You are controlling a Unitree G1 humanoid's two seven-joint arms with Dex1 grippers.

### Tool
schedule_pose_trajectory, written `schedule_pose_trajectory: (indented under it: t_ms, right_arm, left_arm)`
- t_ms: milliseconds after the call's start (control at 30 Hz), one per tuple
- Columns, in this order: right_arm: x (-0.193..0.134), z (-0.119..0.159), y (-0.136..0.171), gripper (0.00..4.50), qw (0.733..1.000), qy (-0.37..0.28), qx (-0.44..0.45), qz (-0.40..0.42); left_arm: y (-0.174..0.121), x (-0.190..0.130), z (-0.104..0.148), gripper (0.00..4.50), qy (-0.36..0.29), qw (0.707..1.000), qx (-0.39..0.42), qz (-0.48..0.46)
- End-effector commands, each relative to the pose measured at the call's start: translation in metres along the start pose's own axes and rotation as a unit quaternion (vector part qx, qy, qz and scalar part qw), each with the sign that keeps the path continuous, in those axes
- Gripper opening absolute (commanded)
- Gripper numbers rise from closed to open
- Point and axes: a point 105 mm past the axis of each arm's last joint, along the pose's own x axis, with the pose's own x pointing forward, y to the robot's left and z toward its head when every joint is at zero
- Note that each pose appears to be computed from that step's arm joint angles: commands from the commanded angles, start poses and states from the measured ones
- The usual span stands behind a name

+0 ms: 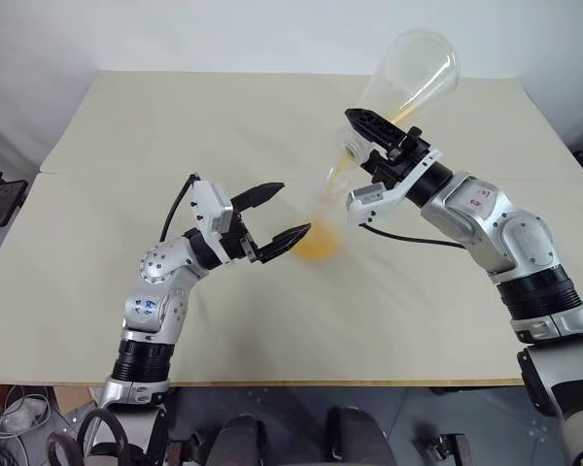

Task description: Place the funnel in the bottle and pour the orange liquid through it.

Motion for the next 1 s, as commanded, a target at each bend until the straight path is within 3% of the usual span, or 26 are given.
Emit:
schedule_pose_trajectory:
  t_ms: [33,1000]
  right_arm:
    - [0.0030,-0.0034,-0.0164,2.45,1.000,-0.003,-0.015,-0.028]
    - [0.0055,0.0002,-0.0166,2.45,0.999,-0.015,-0.030,-0.037]
  left_arm:
    - [0.0009,0.0002,0.0087,4.50,-0.017,1.000,0.013,0.004]
    - [0.0002,0.0013,0.0085,4.50,-0.023,1.000,0.014,0.006]
